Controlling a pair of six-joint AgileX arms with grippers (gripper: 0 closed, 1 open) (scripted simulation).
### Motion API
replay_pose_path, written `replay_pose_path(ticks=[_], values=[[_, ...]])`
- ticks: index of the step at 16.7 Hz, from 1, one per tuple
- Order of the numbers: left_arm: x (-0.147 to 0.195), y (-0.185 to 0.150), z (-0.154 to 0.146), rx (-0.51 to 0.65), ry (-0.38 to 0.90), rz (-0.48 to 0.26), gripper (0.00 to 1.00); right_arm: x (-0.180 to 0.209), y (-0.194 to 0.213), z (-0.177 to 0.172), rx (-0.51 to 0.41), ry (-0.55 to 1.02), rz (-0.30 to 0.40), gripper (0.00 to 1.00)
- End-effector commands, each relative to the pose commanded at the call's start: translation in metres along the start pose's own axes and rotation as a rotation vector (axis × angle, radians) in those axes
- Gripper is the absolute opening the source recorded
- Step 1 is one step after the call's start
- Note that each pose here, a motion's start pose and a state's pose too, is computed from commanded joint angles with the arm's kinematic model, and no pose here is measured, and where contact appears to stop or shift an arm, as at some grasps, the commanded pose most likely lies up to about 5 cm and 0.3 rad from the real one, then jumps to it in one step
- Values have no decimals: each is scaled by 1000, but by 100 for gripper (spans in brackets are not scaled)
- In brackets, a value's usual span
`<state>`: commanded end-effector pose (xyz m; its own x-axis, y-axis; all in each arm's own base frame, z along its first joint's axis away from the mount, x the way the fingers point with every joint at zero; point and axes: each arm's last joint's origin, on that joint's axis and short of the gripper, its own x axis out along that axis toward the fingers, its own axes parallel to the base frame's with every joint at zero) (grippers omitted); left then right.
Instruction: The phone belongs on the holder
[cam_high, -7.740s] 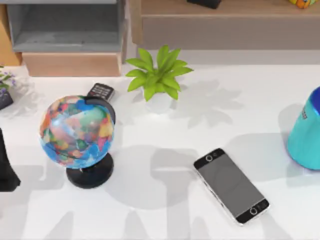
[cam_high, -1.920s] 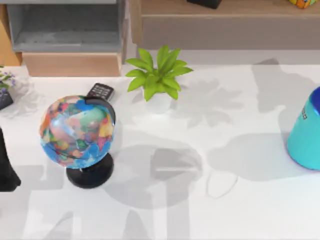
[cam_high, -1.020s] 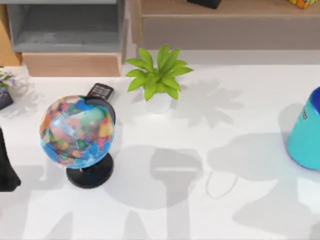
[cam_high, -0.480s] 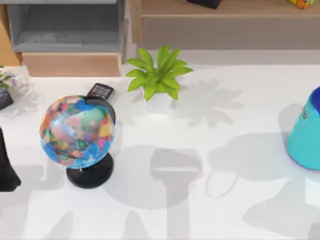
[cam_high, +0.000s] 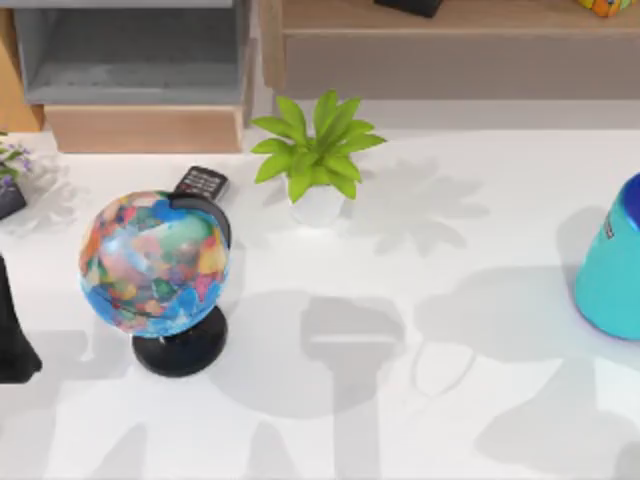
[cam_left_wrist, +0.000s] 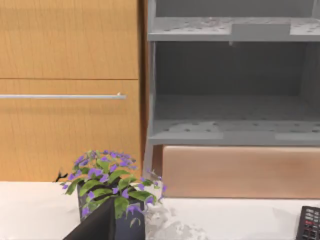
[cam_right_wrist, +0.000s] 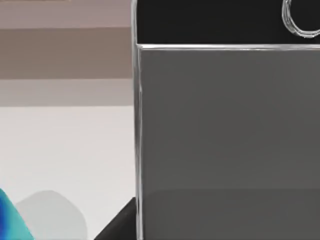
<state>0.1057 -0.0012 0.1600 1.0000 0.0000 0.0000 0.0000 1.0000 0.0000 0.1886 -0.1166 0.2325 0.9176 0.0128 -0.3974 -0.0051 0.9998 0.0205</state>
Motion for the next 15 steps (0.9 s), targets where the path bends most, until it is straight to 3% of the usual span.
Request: replay_pose_path(ticks=[9, 14, 15], values=[[0, 0, 0, 0, 0, 0, 100, 52, 3, -16, -24, 43, -27, 0], [0, 0, 0, 0, 0, 0, 100, 55, 3, -16, -22, 45, -30, 0], [0, 0, 0, 0, 0, 0, 100, 55, 3, -16, -22, 45, -30, 8]])
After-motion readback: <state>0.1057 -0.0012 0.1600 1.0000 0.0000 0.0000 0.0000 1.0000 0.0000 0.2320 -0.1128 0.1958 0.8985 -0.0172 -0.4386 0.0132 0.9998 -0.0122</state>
